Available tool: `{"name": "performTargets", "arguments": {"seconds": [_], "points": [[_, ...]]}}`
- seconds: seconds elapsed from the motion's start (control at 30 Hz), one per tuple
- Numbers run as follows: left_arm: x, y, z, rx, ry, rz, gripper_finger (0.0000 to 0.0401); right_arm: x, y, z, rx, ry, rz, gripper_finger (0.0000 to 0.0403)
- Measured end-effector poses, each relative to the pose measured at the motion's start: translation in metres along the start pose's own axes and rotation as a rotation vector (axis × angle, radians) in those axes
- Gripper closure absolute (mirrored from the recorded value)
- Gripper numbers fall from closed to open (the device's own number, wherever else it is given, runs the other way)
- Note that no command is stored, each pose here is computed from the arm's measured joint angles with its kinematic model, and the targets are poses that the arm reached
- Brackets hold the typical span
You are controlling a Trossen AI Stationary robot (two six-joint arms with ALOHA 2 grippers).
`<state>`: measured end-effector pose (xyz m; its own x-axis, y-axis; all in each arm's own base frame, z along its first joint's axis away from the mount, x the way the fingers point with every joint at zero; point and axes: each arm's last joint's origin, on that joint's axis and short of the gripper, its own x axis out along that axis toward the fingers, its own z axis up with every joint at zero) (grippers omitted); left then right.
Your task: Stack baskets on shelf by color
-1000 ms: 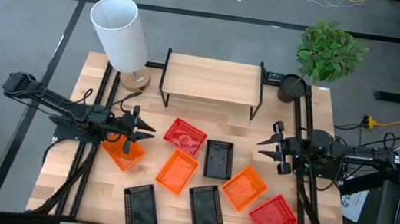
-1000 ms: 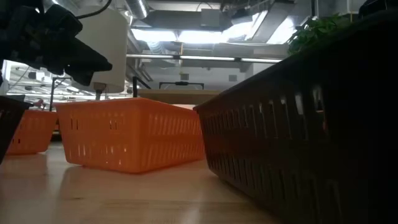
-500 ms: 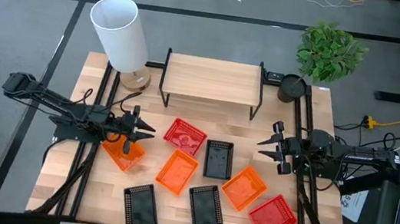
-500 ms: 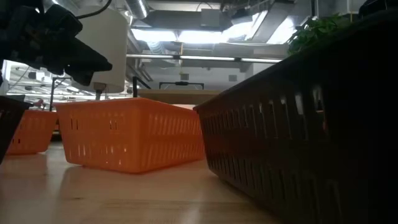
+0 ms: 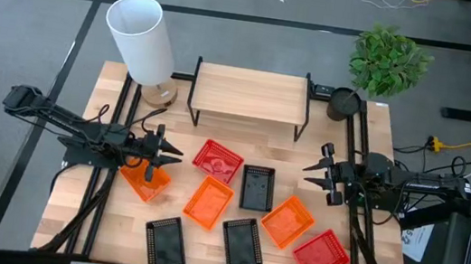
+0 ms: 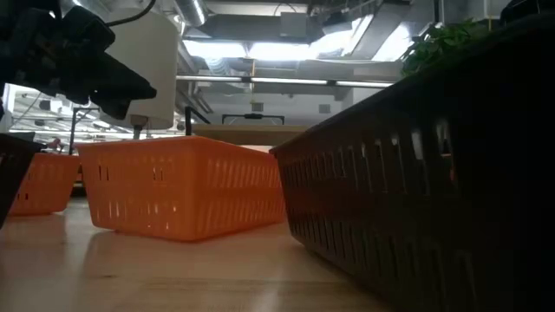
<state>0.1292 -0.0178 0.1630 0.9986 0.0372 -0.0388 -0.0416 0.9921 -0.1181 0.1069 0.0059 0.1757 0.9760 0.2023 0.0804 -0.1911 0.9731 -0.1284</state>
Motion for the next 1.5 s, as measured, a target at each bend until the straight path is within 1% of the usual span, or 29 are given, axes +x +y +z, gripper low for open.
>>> {"name": "performTargets", "arguments": {"seconds": [0.13, 0.2, 0.27, 0.33, 0.43, 0.53, 0.6, 0.7, 0.77, 0.83, 0.93, 1.03, 1.1, 1.17, 1.23, 1.4, 1.5], "points": [[0.000, 0.000, 0.000, 0.000, 0.000, 0.001, 0.0307, 0.000, 0.000, 0.000, 0.001, 0.000, 0.000, 0.0280], [0.000, 0.000, 0.000, 0.001, 0.000, 0.000, 0.0307, 0.000, 0.000, 0.000, 0.022, 0.000, 0.001, 0.0280], [0.000, 0.000, 0.000, 0.038, 0.000, 0.001, 0.0307, 0.000, 0.000, 0.000, 0.079, -0.001, 0.001, 0.0280], [0.000, 0.000, 0.000, 0.087, 0.000, 0.000, 0.0307, 0.000, 0.000, 0.000, 0.169, 0.000, 0.001, 0.0280], [0.000, 0.000, 0.001, 0.082, -0.006, -0.001, 0.0307, 0.000, 0.000, 0.000, 0.301, 0.000, 0.001, 0.0280], [0.000, 0.000, 0.002, 0.082, -0.017, -0.001, 0.0307, 0.000, 0.000, 0.001, 0.317, -0.009, 0.001, 0.0280], [0.000, -0.001, 0.005, 0.063, -0.054, -0.005, 0.0307, 0.000, 0.000, 0.004, 0.324, -0.038, 0.003, 0.0280], [-0.001, -0.002, 0.014, 0.023, -0.144, -0.014, 0.0307, -0.001, -0.002, 0.017, 0.367, -0.174, 0.016, 0.0280], [-0.003, -0.002, 0.023, 0.001, -0.240, -0.023, 0.0307, -0.004, -0.002, 0.030, 0.362, -0.285, 0.048, 0.0280], [-0.005, -0.003, 0.032, -0.017, -0.329, -0.031, 0.0307, -0.006, -0.001, 0.047, 0.330, -0.339, 0.122, 0.0280], [-0.009, -0.003, 0.041, -0.041, -0.433, -0.042, 0.0307, -0.009, -0.002, 0.081, 0.300, -0.367, 0.205, 0.0280], [-0.011, -0.003, 0.045, -0.050, -0.476, -0.046, 0.0307, -0.007, -0.005, 0.116, 0.277, -0.278, 0.252, 0.0280], [-0.011, -0.003, 0.045, -0.050, -0.474, -0.046, 0.0307, -0.003, -0.008, 0.134, 0.280, -0.147, 0.231, 0.0280], [-0.011, -0.003, 0.044, -0.048, -0.465, -0.045, 0.0307, 0.005, -0.012, 0.145, 0.315, 0.014, 0.179, 0.0280], [-0.010, -0.003, 0.044, -0.047, -0.463, -0.045, 0.0307, 0.015, -0.015, 0.151, 0.359, 0.151, 0.169, 0.0280], [-0.010, -0.003, 0.044, -0.048, -0.464, -0.041, 0.0307, 0.050, -0.008, 0.156, 0.447, 0.389, 0.286, 0.0280], [-0.010, -0.003, 0.044, -0.048, -0.464, -0.040, 0.0307, 0.069, 0.001, 0.152, 0.485, 0.540, 0.305, 0.0280]]}}
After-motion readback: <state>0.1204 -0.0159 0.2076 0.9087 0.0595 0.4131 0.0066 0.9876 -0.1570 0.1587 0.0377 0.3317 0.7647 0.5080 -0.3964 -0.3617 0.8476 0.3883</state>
